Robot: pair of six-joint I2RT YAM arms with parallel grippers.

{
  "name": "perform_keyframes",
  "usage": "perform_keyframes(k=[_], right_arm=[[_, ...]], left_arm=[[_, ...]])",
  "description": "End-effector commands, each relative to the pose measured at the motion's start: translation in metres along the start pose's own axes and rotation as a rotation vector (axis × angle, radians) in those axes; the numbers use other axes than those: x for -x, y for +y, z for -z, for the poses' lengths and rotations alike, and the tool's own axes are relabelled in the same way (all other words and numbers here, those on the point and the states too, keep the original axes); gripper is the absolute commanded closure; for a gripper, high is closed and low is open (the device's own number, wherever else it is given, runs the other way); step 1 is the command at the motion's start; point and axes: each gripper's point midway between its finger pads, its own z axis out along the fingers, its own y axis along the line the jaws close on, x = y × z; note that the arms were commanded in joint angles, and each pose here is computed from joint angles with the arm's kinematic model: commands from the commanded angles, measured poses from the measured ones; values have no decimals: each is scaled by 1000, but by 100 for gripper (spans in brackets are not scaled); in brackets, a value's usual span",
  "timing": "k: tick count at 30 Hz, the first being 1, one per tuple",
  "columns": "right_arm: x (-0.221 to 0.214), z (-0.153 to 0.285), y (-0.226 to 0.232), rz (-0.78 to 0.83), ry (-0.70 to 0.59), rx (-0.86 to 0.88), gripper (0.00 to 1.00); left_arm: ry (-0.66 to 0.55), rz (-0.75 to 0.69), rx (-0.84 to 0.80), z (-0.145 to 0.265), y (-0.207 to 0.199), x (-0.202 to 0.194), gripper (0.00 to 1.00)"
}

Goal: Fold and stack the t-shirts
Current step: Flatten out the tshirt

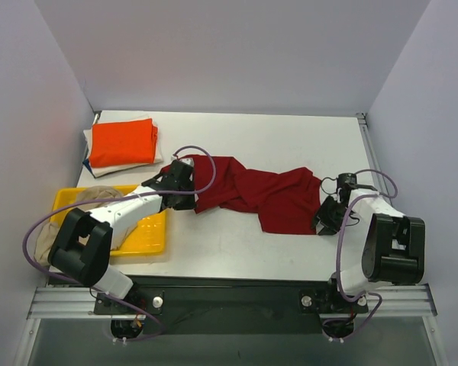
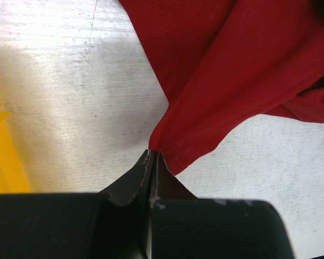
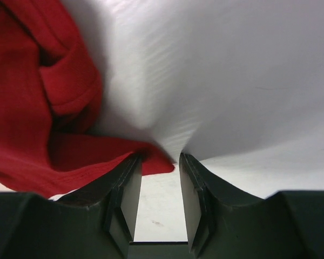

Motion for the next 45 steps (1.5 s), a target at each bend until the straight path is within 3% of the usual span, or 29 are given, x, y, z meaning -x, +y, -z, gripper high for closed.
perform_keyframes(k=[1, 10, 14, 23, 27, 33, 40, 45], right_arm=[[-3, -9, 2, 50, 0, -41, 65], [-15, -23, -4, 79, 38, -116, 75], [-18, -22, -7, 76, 53, -130, 99], [6, 22, 4, 61, -17, -85, 100], [56, 88, 20, 21, -171, 13, 100], [106, 186, 23, -51, -356, 109, 100], [143, 307, 34, -112, -619, 267, 100], [149, 410, 38, -120, -879, 387, 100]], left_arm=[[-35, 18, -3, 9, 3, 8, 100], [-42, 27, -5, 11, 6, 10, 100], [-46, 31, -7, 12, 6, 12, 100], [-109, 11, 75, 24, 27, 45, 100], [-184, 1, 186, 45, 55, 83, 100], [-328, 48, 208, 94, 78, 145, 100], [-599, 155, 218, 183, 93, 218, 100], [-814, 207, 135, 261, 80, 258, 100]])
